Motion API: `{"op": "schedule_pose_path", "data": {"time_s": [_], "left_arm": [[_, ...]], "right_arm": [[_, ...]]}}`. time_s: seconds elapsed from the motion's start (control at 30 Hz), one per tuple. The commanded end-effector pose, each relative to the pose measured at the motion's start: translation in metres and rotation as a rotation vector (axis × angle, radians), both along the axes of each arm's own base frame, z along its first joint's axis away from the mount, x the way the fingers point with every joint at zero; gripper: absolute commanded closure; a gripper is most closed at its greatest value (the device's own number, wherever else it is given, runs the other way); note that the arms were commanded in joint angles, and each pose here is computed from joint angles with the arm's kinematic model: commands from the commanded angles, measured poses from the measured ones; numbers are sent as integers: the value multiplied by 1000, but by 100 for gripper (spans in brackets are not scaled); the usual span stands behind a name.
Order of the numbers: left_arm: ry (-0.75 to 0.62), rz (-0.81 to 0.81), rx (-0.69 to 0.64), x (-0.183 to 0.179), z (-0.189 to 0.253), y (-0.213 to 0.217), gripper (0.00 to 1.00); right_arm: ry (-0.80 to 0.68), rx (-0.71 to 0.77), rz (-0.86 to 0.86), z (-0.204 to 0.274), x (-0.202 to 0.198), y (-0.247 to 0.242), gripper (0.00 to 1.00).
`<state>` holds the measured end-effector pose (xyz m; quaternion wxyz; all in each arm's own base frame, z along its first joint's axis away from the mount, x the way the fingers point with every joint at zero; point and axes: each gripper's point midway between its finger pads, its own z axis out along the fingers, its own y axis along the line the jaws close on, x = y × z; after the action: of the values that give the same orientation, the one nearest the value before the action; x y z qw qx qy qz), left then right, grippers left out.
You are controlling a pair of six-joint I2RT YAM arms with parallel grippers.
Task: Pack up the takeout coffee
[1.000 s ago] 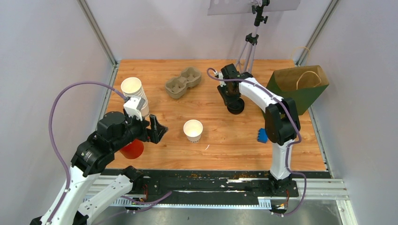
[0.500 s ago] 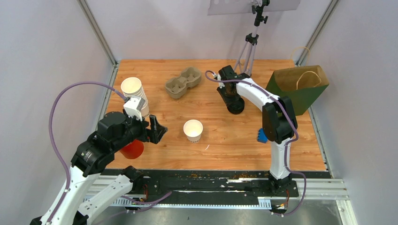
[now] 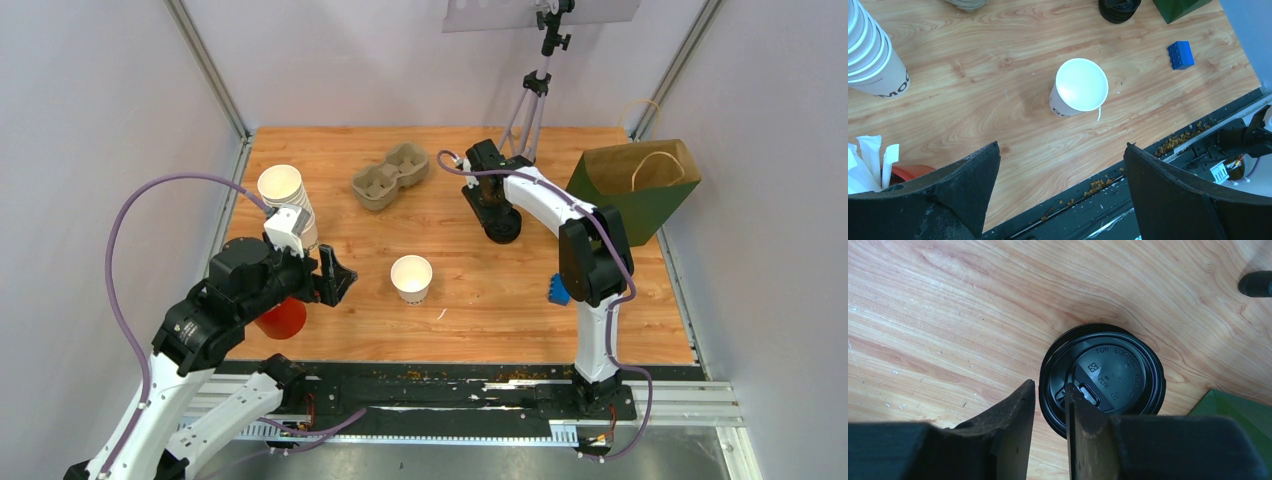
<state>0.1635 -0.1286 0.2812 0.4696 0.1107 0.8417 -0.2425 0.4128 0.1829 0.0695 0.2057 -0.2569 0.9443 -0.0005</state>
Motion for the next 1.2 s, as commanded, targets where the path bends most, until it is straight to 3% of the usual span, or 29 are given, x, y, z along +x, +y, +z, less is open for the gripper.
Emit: {"op": "schedule_pose_path", "data": {"time_s": [0.0, 0.37, 0.77, 0.97, 1.17], "left_arm": [[-34, -9, -3, 4, 8, -2, 0], [-38, -3, 4, 3, 8, 0, 0], [-36, 0, 8, 3, 8, 1, 0], [-40, -1, 5, 3, 10, 1, 0], [-46, -1, 7, 4, 12, 1, 0]], "right_arm": [[-27, 13, 12, 7, 10, 7, 72], [-19, -4, 7, 0, 11, 5, 75], [-8, -3, 13, -4, 10, 5, 85], [-17, 2, 22, 3, 10, 6, 99], [-55, 27, 28, 28, 9, 7, 100]]}}
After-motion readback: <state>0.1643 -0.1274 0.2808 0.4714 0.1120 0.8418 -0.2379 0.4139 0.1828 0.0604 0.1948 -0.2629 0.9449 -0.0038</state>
